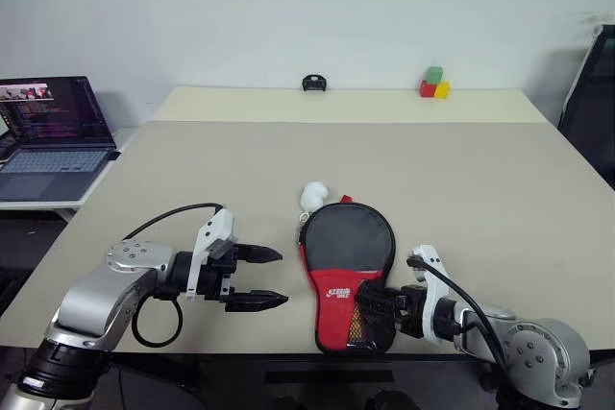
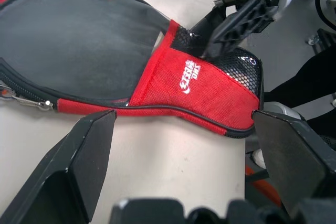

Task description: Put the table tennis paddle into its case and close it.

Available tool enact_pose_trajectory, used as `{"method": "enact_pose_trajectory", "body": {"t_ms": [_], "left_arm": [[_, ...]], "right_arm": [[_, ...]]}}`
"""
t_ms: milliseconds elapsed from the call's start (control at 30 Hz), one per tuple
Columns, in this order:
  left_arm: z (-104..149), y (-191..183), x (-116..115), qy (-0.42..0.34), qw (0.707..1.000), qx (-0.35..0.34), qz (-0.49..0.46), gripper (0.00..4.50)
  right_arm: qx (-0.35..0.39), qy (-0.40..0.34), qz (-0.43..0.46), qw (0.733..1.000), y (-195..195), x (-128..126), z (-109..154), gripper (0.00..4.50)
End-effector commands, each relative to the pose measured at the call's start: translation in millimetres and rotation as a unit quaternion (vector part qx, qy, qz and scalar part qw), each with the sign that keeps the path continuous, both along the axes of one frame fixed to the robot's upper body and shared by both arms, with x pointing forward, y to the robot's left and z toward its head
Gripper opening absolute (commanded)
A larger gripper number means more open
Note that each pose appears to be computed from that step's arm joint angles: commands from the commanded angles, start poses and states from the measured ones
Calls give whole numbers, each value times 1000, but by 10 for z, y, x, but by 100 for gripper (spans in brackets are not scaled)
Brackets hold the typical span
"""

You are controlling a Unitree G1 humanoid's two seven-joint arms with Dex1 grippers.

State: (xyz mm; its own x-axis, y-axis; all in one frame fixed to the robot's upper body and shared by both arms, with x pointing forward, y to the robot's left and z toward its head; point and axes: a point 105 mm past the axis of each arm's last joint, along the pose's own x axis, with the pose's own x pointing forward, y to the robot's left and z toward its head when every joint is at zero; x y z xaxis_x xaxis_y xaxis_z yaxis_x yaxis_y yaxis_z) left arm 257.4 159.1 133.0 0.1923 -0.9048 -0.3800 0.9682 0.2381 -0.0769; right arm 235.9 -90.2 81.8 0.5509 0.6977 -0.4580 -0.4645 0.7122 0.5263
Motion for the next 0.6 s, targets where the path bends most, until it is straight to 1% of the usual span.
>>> {"method": "enact_pose_trajectory", "body": {"t_ms": [33, 167, 267, 333, 367, 467, 533, 600], "left_arm": [[67, 2, -24, -21, 1000, 3, -4, 450], [57, 9, -24, -23, 1000, 3, 1, 450], [57, 18, -12, -26, 1000, 0, 9, 450], [66, 37, 11, -32, 999, -1, 20, 450], [77, 53, 29, -35, 999, -4, 28, 450], [149, 117, 173, -58, 995, -24, 84, 450], [185, 164, 250, -69, 990, -36, 121, 450], [198, 206, 293, -75, 985, -43, 150, 450]], "right_arm": [[-36, -50, -22, 998, -255, 7, 96, 446], [-71, -111, 5, 991, -354, 10, 204, 446], [-94, -185, 24, 978, -408, 92, 377, 446], [-89, -230, 41, 968, -401, 141, 530, 446], [-75, -249, 49, 964, -392, 164, 628, 446], [-41, -281, 81, 955, -341, 240, 867, 446], [-45, -304, 97, 947, -277, 307, 956, 446], [-53, -314, 116, 941, -197, 362, 964, 446]]}}
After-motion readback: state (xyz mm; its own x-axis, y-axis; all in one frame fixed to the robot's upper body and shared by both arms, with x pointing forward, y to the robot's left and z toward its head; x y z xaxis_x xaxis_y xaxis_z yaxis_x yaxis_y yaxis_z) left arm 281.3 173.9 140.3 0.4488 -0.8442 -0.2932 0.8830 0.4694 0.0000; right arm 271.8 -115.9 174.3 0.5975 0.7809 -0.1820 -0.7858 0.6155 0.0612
